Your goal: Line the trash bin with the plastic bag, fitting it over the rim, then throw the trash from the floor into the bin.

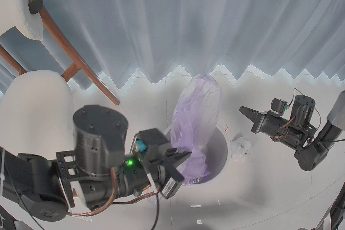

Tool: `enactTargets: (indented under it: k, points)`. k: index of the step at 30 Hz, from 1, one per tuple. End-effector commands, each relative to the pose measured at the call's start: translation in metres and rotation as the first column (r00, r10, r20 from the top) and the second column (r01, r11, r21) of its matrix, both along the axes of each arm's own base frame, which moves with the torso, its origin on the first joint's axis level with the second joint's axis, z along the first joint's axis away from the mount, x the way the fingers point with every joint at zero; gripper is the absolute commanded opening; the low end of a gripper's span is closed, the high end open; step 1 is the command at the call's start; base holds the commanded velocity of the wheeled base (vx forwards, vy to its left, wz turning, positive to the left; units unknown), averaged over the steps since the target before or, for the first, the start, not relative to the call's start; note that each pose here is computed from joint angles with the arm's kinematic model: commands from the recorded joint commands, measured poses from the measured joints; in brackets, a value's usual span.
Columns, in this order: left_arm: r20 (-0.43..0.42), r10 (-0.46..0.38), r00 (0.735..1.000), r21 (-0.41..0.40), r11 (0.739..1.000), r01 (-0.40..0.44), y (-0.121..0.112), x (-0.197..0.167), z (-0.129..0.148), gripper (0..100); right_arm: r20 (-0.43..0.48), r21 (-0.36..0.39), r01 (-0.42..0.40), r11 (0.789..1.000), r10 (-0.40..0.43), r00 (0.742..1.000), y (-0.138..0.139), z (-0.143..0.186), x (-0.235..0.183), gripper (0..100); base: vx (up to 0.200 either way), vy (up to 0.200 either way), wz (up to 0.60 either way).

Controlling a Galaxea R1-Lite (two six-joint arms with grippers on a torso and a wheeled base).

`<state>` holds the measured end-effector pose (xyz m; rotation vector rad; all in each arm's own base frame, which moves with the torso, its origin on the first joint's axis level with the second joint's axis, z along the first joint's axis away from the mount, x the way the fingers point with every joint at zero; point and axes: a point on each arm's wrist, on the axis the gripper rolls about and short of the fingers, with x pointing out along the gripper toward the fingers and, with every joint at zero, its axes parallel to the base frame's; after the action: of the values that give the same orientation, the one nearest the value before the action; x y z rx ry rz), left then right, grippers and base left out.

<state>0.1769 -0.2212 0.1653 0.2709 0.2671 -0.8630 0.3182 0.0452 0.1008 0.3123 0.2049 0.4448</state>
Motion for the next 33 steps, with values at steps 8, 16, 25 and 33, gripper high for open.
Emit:
enactTargets:
  k: [8, 16, 25, 33]
  points:
    - [-0.001, -0.054, 0.999, 0.022, 0.998, 0.054, 0.021, -0.032, 0.002, 0, 0.139, -0.011, -0.149, 0.989, 0.15, 0.979, 0.053, -0.025, 0.072, 0, 0.0, 0.0, 0.0]
    - [-0.003, -0.065, 0.998, 0.018, 0.998, 0.065, 0.019, -0.034, 0.002, 0, 0.209, -0.018, -0.24, 0.971, 0.238, 0.948, 0.089, -0.027, 0.091, 0, 0.0, 0.0, 0.0]
    - [-0.013, -0.101, 0.995, 0.012, 0.995, 0.101, 0.018, -0.034, 0.001, 0, 0.217, -0.086, -0.398, 0.914, 0.407, 0.888, 0.105, -0.043, 0.081, 0, 0.0, 0.0, 0.0]
    - [-0.023, -0.09, 0.996, 0.011, 0.996, 0.09, 0.02, -0.03, 0.0, 0, 0.194, -0.116, -0.45, 0.885, 0.465, 0.864, 0.088, -0.057, 0.062, 0, 0.0, 0.0, 0.0]
